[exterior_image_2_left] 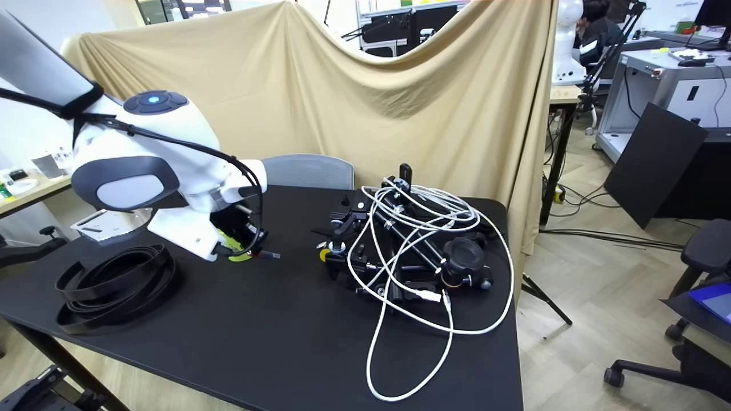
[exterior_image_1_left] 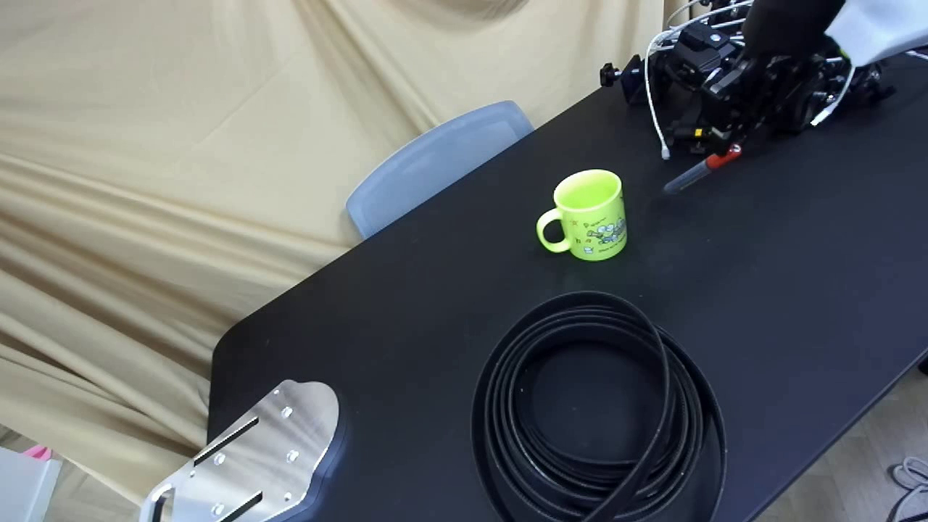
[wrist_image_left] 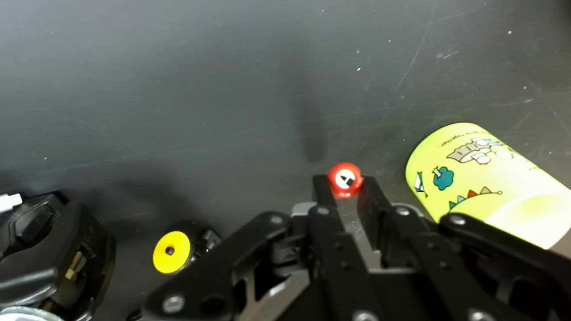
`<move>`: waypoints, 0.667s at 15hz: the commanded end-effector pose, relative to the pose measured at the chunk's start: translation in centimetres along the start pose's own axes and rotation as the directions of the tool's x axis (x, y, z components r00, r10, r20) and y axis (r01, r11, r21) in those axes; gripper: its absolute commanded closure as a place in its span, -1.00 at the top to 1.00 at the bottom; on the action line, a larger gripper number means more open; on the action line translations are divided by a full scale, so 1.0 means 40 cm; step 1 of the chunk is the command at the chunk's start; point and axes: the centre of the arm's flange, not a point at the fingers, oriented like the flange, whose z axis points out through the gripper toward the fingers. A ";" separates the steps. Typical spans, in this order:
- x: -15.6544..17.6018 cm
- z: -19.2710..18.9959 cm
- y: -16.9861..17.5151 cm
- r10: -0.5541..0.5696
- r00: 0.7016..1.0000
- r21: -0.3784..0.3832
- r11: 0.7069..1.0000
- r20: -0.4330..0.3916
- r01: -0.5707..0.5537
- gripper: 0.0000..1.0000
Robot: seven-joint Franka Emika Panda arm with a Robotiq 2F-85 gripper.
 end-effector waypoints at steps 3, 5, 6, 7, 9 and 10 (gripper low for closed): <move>0.020 0.040 0.041 -0.029 0.999 0.012 1.000 -0.022 0.029 -0.90; 0.034 0.047 0.041 -0.042 0.999 0.013 0.999 -0.022 0.042 -0.90; 0.040 0.054 0.039 -0.044 0.999 0.016 0.999 -0.018 0.044 -0.38; 0.045 0.059 0.036 -0.047 0.999 0.017 0.999 -0.015 0.047 -0.09; 0.052 0.073 0.027 -0.052 0.999 0.021 0.998 -0.007 0.052 0.16; 0.055 0.078 0.023 -0.054 0.999 0.024 0.998 -0.002 0.054 0.29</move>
